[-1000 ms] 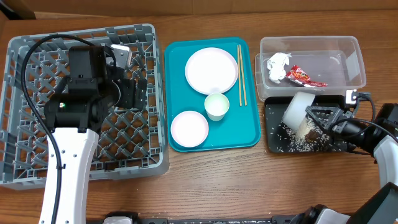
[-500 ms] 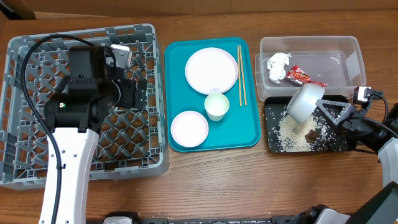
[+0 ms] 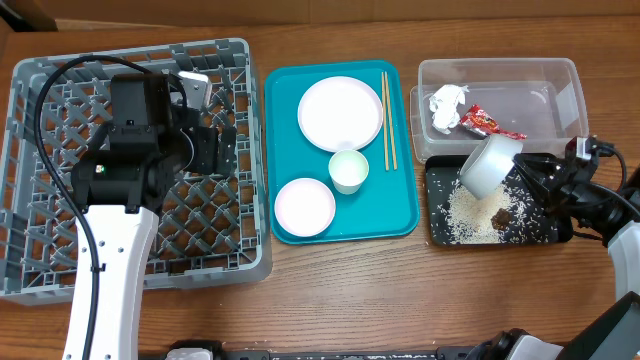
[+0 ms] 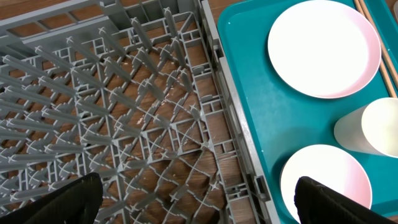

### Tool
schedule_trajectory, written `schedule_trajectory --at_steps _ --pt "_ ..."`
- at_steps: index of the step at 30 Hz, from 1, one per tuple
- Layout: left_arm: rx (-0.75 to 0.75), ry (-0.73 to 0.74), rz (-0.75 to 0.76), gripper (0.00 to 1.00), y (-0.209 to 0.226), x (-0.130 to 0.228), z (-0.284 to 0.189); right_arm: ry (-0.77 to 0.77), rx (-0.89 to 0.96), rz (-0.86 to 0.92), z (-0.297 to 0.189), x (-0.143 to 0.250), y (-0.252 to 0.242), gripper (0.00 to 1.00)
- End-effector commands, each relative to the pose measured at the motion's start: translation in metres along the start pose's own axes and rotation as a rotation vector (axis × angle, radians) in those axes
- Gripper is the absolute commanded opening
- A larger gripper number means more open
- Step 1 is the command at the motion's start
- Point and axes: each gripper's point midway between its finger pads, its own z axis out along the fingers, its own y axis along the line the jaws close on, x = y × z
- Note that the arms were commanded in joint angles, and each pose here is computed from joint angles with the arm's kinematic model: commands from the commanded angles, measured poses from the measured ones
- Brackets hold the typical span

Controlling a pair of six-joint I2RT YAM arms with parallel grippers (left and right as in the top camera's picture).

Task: Sort waste into correct bins and load items into the dishwasher
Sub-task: 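Tip the bowl over the black tray to dump the rice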

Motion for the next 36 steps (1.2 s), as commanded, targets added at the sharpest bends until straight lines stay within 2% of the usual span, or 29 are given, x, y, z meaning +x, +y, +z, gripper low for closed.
schedule_trajectory --at_steps 1,7,19,31,36 --pt "-0.008 -0.016 0.012 1.0 0.003 -0.007 -0.003 -0.005 0.002 0.045 -0.001 -0.002 0.0 0.04" --pt "-0.008 -0.015 0.012 1.0 0.003 -0.007 -0.003 0.003 -0.004 0.039 0.0 -0.001 0.002 0.04" --pt "-0.008 -0.015 0.012 1.0 0.003 -0.007 -0.003 0.085 0.025 -0.149 0.03 0.012 0.021 0.04" --pt "-0.008 -0.015 0.012 1.0 0.003 -0.007 -0.003 0.221 0.222 -0.318 0.108 0.078 0.027 0.04" --pt "-0.008 -0.015 0.012 1.0 0.003 -0.007 -0.003 0.238 0.361 -0.32 0.125 0.098 0.002 0.04"
